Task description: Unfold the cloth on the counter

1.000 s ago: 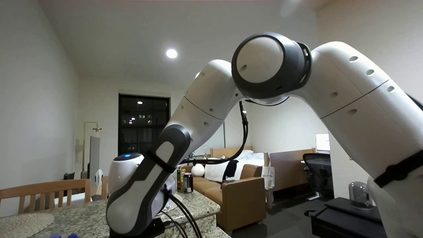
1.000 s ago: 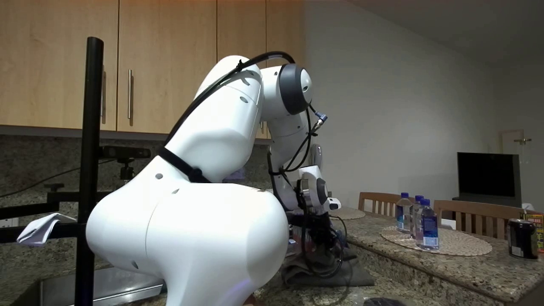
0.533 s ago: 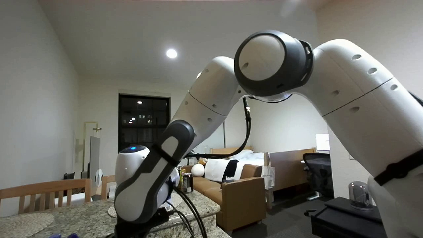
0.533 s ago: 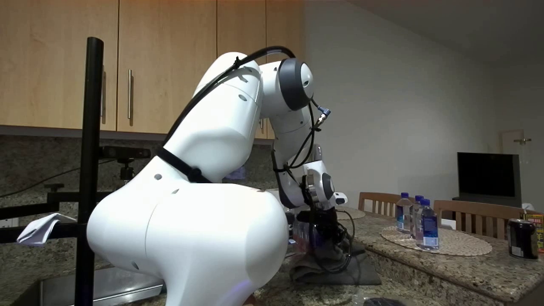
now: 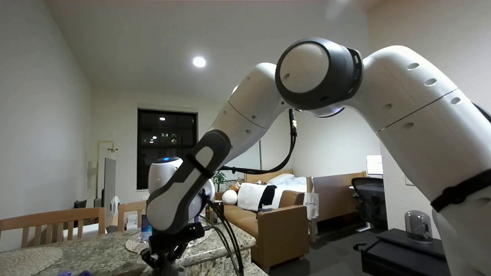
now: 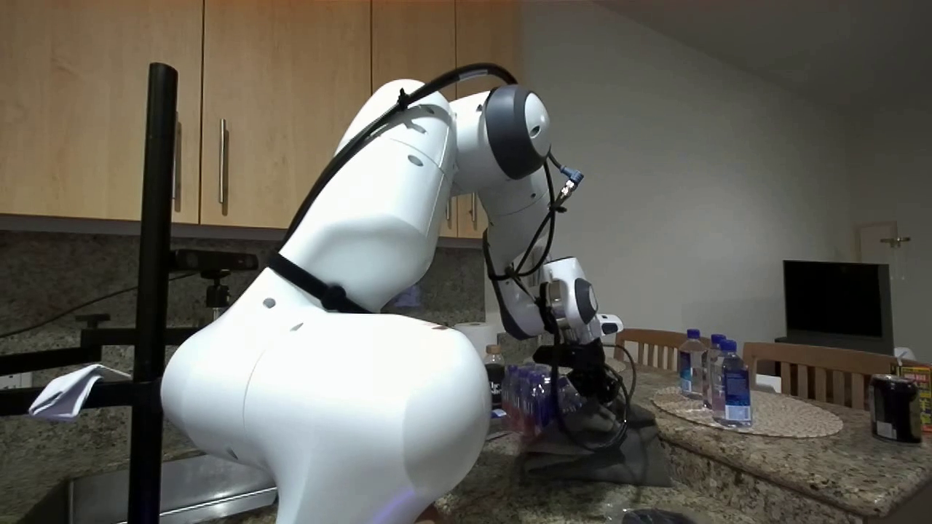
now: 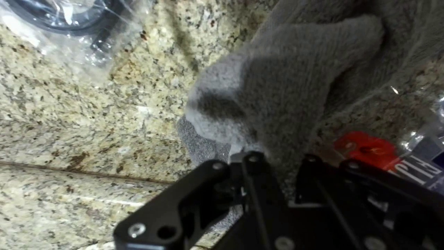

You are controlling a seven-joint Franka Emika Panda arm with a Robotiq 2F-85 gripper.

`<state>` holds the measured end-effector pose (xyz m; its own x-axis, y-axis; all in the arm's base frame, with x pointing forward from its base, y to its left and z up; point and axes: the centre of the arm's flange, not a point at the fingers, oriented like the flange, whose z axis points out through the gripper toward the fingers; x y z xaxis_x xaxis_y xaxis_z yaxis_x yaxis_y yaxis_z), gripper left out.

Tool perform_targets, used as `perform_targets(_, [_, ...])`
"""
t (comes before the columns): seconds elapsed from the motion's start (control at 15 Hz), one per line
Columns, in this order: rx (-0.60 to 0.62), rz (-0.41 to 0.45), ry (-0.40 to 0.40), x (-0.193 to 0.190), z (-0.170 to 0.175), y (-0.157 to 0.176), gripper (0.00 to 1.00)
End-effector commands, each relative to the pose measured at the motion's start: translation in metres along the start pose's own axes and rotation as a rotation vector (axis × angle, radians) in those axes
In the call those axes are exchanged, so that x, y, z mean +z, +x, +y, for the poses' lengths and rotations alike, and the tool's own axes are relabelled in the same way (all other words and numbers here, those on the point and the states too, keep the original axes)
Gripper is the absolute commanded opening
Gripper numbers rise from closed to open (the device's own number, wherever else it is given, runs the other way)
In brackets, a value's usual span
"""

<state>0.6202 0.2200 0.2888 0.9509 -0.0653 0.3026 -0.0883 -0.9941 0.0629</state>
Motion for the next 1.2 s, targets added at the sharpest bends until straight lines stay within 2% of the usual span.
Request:
perform_targets(0.0, [0.009,-0.036,-0.006,-0.026,0.031,0.010,0.10])
perform_targets(0.47, [0.015,-0.084,-0.034,-0.045,0.078,0.014,0.10])
perform_targets(1.13, [-0.183,-0.179,-0.052,-0.023,0.121,-0.009,0.10])
